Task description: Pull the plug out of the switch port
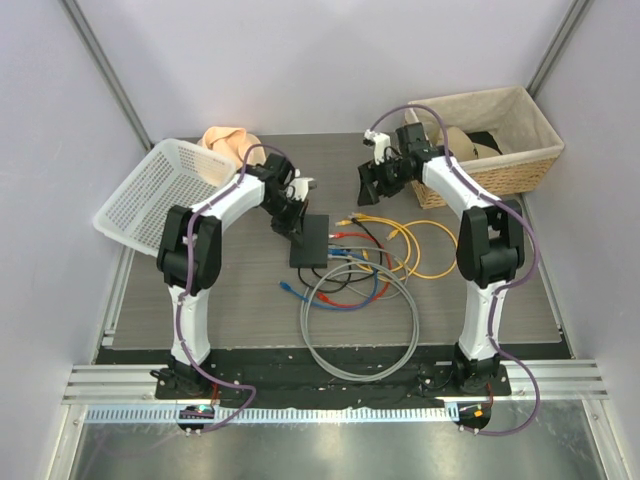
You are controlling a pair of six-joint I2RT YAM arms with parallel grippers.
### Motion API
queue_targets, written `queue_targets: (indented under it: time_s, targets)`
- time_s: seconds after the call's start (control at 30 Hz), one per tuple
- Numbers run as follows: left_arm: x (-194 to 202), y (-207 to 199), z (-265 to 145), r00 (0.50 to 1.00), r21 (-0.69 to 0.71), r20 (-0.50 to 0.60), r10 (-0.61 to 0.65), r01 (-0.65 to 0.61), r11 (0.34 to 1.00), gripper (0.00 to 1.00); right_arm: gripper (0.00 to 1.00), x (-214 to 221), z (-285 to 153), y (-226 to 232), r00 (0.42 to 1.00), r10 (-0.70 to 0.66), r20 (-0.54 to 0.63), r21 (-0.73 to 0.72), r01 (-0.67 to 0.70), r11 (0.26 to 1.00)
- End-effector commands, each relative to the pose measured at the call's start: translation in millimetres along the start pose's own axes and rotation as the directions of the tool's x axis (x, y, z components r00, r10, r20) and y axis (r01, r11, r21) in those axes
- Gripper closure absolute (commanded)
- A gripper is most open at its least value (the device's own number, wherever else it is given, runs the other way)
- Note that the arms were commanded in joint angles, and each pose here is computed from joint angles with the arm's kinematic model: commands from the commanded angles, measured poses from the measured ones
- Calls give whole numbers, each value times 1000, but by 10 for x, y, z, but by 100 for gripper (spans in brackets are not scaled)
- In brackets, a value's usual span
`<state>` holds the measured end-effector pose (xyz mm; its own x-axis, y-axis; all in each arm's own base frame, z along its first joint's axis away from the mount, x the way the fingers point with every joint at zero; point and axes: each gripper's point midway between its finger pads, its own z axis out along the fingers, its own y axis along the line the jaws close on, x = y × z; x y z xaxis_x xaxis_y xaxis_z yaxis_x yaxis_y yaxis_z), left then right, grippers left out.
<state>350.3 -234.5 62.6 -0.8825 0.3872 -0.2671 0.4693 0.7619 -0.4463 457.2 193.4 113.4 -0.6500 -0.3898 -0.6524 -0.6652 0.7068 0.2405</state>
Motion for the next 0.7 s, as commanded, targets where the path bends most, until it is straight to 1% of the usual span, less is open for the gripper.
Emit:
queue_targets:
  time_s: [0.0, 0.03, 0.13, 0.17, 0.27, 0.33, 0.4, 0.57, 0.67]
  targets:
    - [-71, -71, -261, 999, -5, 37, 26, -26, 1000, 100, 28, -7, 141, 778, 996, 88, -13, -389, -86, 917]
    - [-63, -59, -271, 999, -7, 37, 24, -24, 1000, 100, 28, 21, 166, 893, 993, 112, -34, -434, -116, 893]
    - [8, 7, -244, 1000, -19, 17, 7, -7, 1000, 100, 28, 163, 311, 1089, 990, 113, -80, -495, -138, 858]
    - [32, 34, -235, 1000, -24, 10, 0, 0, 1000, 100, 30, 181, 321, 1143, 988, 121, -95, -519, -152, 841]
    - [65, 139, -191, 1000, -35, 2, -21, 21, 999, 100, 35, 273, 461, 1145, 981, 141, -132, -541, -190, 819]
    - [103, 193, -153, 999, -43, -8, -31, 31, 999, 100, 36, 349, 571, 1112, 975, 157, -160, -544, -219, 810]
    - [128, 223, -114, 999, -46, -16, -42, 41, 998, 100, 39, 313, 596, 1122, 973, 164, -162, -563, -228, 795]
    - [205, 233, -86, 998, -46, -32, -51, 49, 998, 100, 45, 426, 720, 1115, 955, 199, -219, -572, -290, 767]
    - [245, 233, -63, 997, -41, -44, -59, 57, 998, 100, 47, 466, 729, 1129, 953, 200, -228, -582, -298, 756]
